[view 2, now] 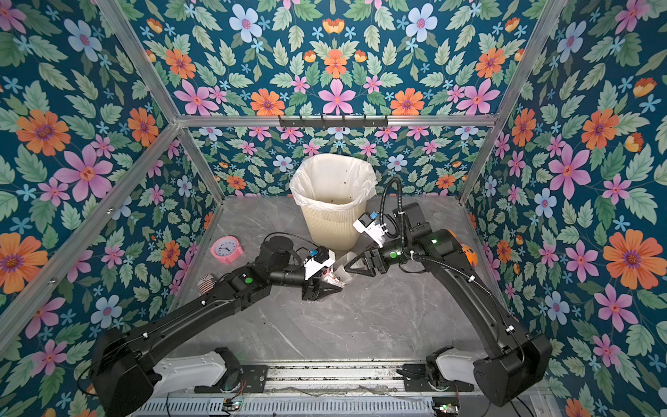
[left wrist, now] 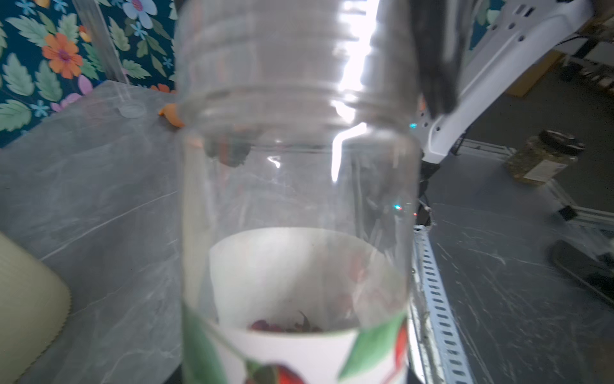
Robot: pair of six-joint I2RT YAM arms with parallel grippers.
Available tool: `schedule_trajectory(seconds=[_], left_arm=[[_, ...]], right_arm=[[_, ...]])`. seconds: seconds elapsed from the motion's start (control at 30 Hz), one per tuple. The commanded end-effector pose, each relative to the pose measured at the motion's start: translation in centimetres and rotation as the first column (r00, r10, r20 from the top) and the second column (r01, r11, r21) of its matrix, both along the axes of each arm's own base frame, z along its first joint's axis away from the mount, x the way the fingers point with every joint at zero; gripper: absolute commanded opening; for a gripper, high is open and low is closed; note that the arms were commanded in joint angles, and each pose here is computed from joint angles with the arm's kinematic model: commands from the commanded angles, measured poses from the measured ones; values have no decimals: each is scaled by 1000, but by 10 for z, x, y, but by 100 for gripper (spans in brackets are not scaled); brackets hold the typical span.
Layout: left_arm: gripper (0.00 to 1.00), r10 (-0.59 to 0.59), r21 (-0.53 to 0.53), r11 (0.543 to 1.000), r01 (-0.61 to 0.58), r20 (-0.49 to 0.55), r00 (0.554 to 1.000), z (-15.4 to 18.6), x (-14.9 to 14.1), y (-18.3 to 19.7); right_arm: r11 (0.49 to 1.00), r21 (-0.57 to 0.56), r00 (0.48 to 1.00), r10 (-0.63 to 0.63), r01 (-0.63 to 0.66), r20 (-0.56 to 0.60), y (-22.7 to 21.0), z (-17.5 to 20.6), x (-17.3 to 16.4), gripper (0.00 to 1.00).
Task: Empty the moldy dried flower tea in the jars
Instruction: Unscrew the lid from the jar.
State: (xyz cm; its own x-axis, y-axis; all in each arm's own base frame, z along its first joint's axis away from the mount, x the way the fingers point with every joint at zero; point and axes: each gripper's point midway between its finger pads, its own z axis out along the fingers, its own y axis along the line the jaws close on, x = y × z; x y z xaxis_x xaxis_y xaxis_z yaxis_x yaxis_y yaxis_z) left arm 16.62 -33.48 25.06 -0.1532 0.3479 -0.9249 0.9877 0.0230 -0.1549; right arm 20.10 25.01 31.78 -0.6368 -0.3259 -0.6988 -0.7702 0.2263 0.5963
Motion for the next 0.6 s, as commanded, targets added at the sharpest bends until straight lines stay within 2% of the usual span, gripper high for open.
schedule_trajectory(seconds=[0.0, 0.03, 0.1, 0.17, 0.27, 0.4, 0.57], left_arm=[[55, -81, -33, 996, 78, -66, 995, 7, -14, -3], [55, -77, -27, 997, 76, -67, 995, 6, -13, -3], [55, -60, -11, 998, 59, -55, 997, 4, -10, -3], [55, -17, 4, 1000, 17, -20, 1000, 1, -1, -2], [55, 68, 32, 997, -70, 49, 996, -3, 16, 0], [55, 187, 54, 979, -196, 144, 972, -10, 41, 6], [55, 327, 48, 936, -348, 243, 913, -11, 69, 16]], right_arm=[[970, 155, 978, 167, -185, 123, 4, 29, -29, 73], [974, 149, 980, 152, -171, 129, 4, 30, -27, 77], [988, 120, 989, 82, -97, 123, 4, 30, -15, 94], [996, 93, 996, -10, 2, 87, 2, 29, 4, 99], [987, 87, 991, -132, 134, -32, -2, 31, 32, 99], [950, -25, 935, -311, 311, -171, -7, 10, 66, 99], [919, -44, 888, -390, 392, -242, -2, -2, 85, 97]])
